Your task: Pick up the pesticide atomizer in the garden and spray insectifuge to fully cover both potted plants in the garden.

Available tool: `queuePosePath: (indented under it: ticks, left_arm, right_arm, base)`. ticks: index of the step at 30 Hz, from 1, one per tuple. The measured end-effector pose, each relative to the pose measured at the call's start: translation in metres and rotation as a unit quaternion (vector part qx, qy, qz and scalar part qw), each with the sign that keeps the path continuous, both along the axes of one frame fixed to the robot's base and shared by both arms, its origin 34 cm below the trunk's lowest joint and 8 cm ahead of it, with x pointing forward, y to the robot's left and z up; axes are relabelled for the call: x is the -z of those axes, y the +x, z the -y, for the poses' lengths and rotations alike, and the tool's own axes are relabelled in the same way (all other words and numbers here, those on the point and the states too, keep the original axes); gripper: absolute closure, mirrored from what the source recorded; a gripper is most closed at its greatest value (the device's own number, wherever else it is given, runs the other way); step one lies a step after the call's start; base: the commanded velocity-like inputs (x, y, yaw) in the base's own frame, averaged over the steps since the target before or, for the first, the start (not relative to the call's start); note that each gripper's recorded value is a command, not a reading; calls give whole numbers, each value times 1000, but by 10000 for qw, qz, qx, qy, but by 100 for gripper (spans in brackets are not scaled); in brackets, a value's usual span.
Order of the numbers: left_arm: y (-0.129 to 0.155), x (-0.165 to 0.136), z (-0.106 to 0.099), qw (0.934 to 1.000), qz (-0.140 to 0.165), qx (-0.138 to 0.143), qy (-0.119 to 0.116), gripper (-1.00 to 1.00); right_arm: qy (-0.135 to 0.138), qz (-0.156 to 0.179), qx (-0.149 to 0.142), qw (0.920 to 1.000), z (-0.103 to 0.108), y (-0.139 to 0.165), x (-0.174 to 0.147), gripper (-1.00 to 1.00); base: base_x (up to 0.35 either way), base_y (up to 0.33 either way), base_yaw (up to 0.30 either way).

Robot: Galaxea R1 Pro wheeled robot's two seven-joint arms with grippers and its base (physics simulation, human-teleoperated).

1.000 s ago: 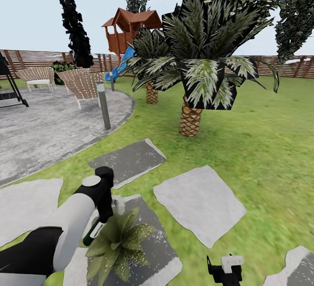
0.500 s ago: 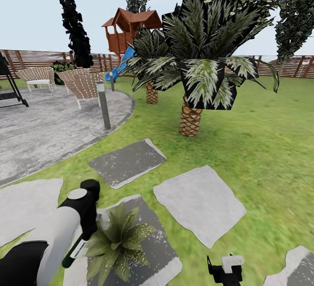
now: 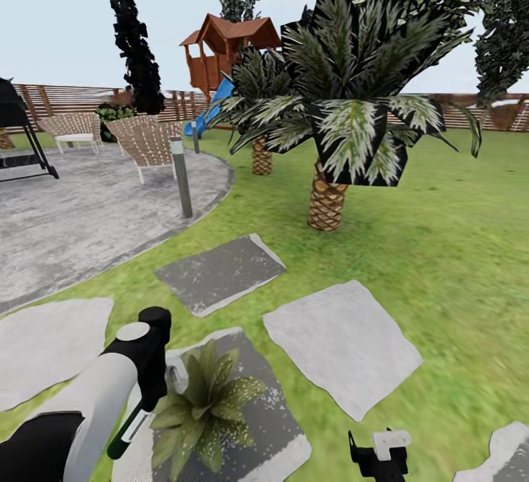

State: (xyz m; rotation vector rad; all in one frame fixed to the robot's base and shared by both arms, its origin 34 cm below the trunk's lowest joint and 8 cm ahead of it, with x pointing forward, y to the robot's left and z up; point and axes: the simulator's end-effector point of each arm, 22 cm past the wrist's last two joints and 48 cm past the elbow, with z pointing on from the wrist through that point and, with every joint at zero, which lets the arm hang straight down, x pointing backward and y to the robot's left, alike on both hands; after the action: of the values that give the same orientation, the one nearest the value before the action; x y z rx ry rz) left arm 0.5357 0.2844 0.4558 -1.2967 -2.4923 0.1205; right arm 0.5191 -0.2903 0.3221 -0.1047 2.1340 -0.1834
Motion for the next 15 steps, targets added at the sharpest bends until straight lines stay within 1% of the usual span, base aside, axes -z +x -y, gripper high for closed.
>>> queuePosePath:
  ticks: [3,5,10,12,13,15]
  left_arm:
    - [-2,2,8,10000,-31,53,-44,100]
    - [-5,4,9,9999,-81,59,-43,100]
    - [-30,21,5,9995,-309,37,-28,100]
    - [-31,23,7,9996,-288,41,-44,100]
    - [-30,23,12,9996,-254,24,-127,100]
    - [-27,22,20,9996,-207,33,-206,100]
  right_arm:
    - [3,0,-1,10000,0,0,0,-100]
    - [1,2,0,10000,0,0,0,-100]
    - [0,-2,-1,10000,0,0,0,-100]
    - [0,-2,1,10000,0,0,0,-100]
    - [-1,2,0,10000,0,0,0,-100]
    - [-3,3,3,10000,1,0,0,-100]
  base:
    - [0,0,267]
    - [0,0,152]
    - [0,0,22]
    - [0,0,1]
    - [0,0,0]
    - [0,0,0]
